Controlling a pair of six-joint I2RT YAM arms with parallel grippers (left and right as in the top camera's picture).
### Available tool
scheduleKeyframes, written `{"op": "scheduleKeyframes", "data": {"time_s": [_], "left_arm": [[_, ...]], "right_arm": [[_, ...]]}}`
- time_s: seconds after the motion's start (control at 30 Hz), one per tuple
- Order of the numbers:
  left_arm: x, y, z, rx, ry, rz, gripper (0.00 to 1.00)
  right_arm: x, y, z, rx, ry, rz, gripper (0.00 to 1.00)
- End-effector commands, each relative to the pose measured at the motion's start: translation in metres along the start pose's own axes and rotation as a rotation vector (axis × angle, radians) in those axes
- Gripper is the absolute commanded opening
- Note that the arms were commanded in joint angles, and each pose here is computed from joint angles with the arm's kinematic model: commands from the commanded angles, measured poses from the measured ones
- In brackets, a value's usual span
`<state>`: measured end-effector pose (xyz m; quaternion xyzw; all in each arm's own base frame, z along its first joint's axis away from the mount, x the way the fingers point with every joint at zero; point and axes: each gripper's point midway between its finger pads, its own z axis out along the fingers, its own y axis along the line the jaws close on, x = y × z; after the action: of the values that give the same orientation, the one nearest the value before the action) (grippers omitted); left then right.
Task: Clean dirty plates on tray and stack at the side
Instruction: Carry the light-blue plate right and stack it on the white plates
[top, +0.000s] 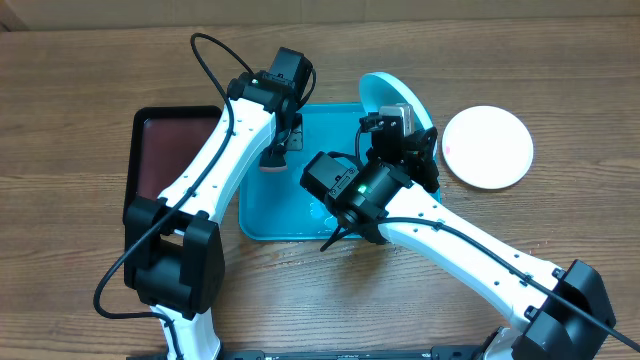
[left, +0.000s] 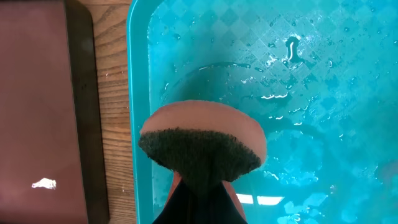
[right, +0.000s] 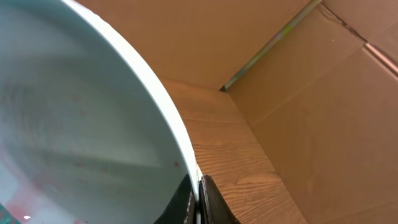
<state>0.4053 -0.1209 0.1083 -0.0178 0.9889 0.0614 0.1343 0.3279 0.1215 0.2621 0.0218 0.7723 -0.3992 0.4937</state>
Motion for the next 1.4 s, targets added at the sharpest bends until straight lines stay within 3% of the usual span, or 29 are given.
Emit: {"op": "scheduleKeyframes", "data": {"time_s": [0.0,0.13,0.27,0.43,0.63,0.73,0.87,1.03,1.37], "left_arm": [[0.000,0.002,0.001,0.005,0.004,-0.025,0.04],[0.001,0.001,0.001,0.010,0.005,-0.023,0.04],[0.002,-0.002,0.001,0.024,0.011,-0.023,0.04],[0.002,-0.002,0.001,0.026,0.013,-0.023,0.04],[0.003,-0.002,0.001,0.025,0.017,-0.020,0.04],[0.003,-0.002,0.001,0.025,0.016,-0.019,0.04],[0.003,-0.002,0.001,0.025,0.016,-0.019,0.04],[0.002,-0.003,0.001,0.029,0.013,-0.020,0.04],[0.002,-0.006,0.001,0.049,0.017,-0.020,0.04]], "right_arm": [[-0.013,-0.015,-0.004,0.022,-0.047,0.067,0.04],[-0.004,-0.011,0.001,-0.006,0.010,0.135,0.04],[0.033,0.015,0.013,-0.134,0.266,0.218,0.04],[0.074,0.069,0.025,-0.458,0.599,0.180,0.04],[0.075,0.097,0.040,-0.875,0.791,0.262,0.04],[0.074,0.084,0.064,-0.967,0.866,0.402,0.04],[0.086,0.047,0.112,-0.932,0.936,0.603,0.04],[0.122,-0.010,0.171,-0.763,0.988,0.790,0.04],[0.219,-0.029,0.212,-0.562,1.169,0.879,0.04]]}}
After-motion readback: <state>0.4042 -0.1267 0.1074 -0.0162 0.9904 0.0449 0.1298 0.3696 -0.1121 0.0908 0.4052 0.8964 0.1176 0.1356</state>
